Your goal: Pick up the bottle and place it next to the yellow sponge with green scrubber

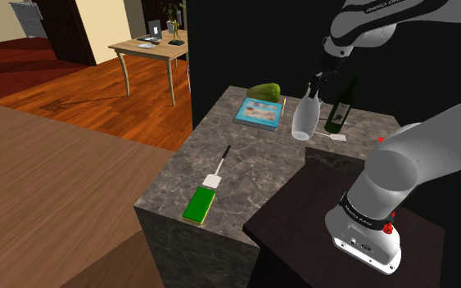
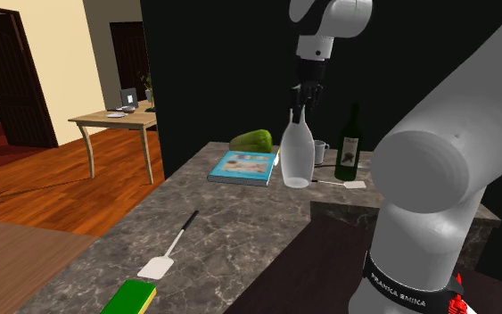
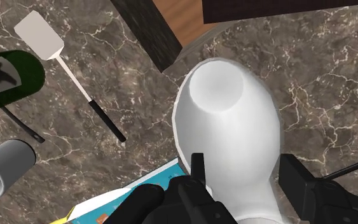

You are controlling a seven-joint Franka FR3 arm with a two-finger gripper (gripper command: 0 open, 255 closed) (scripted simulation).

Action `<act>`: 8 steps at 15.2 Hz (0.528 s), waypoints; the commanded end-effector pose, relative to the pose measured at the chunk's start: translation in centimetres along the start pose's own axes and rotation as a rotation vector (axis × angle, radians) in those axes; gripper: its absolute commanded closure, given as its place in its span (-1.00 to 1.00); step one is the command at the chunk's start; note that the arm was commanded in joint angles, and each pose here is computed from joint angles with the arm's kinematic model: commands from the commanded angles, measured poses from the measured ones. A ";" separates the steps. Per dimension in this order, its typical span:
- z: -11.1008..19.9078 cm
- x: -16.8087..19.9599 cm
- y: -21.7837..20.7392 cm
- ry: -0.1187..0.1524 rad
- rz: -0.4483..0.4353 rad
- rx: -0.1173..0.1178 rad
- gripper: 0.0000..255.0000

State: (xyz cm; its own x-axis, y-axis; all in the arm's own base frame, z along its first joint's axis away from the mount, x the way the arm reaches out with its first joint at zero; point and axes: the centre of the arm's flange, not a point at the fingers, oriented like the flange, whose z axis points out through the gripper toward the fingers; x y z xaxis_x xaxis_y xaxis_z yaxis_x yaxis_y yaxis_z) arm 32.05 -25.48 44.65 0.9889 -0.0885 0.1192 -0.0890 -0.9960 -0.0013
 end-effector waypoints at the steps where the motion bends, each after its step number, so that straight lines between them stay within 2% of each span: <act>1: -1.1 0.3 -0.1 0.000 0.000 0.000 1.00; 8: -4.8 0.7 -0.1 0.000 0.000 0.000 1.00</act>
State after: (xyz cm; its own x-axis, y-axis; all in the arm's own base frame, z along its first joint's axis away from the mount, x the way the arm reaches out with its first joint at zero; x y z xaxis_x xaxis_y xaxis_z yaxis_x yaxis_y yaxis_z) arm 32.17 -25.33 48.97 0.9889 -0.0887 0.1191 -0.0892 -0.9960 -0.0015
